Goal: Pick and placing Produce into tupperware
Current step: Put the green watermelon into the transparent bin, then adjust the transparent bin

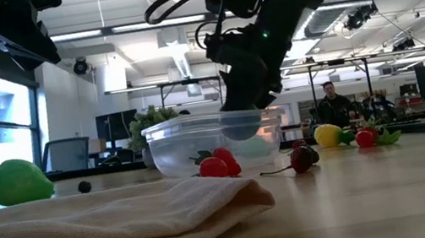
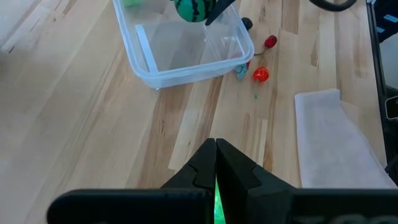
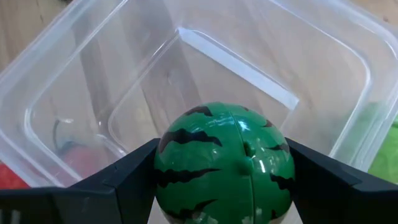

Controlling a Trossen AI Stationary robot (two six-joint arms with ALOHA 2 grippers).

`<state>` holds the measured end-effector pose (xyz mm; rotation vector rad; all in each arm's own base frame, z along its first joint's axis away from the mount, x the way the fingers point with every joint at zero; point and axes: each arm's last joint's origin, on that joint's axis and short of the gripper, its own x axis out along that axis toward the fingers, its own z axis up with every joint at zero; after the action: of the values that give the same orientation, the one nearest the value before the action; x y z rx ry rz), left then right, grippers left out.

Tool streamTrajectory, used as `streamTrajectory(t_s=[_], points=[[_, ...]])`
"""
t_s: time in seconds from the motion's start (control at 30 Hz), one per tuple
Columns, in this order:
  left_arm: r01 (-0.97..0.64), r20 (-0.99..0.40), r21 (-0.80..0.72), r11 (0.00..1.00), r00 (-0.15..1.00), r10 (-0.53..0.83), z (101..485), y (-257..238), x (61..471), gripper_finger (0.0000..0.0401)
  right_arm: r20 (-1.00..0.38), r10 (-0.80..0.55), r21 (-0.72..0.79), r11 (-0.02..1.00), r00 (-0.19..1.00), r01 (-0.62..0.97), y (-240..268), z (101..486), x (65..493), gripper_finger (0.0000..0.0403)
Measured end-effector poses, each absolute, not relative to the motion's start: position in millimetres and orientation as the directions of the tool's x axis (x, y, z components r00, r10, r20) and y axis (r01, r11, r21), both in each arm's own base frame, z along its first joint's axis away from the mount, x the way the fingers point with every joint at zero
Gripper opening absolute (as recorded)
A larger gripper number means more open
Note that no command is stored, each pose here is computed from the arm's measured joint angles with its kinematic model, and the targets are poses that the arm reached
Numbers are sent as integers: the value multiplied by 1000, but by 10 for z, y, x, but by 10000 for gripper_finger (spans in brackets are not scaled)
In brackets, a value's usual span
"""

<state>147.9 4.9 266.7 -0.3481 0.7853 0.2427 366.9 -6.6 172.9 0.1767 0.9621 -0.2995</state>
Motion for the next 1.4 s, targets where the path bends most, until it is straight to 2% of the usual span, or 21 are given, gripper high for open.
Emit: streamTrajectory(t_s=[0.73,1.13,1.4], points=[[-339,-725,-214,916,684,84,2667,48,1480,1,-840,-208,-59,953,501,298,-34,1577,3700,286],[-339,-725,-214,916,684,84,2666,48,1480,1,-835,-229,-82,950,500,300,-40,1583,3698,359],[-339,-725,-214,916,684,84,2666,48,1480,1,-804,-254,-116,954,537,278,-46,1761,3809,366]])
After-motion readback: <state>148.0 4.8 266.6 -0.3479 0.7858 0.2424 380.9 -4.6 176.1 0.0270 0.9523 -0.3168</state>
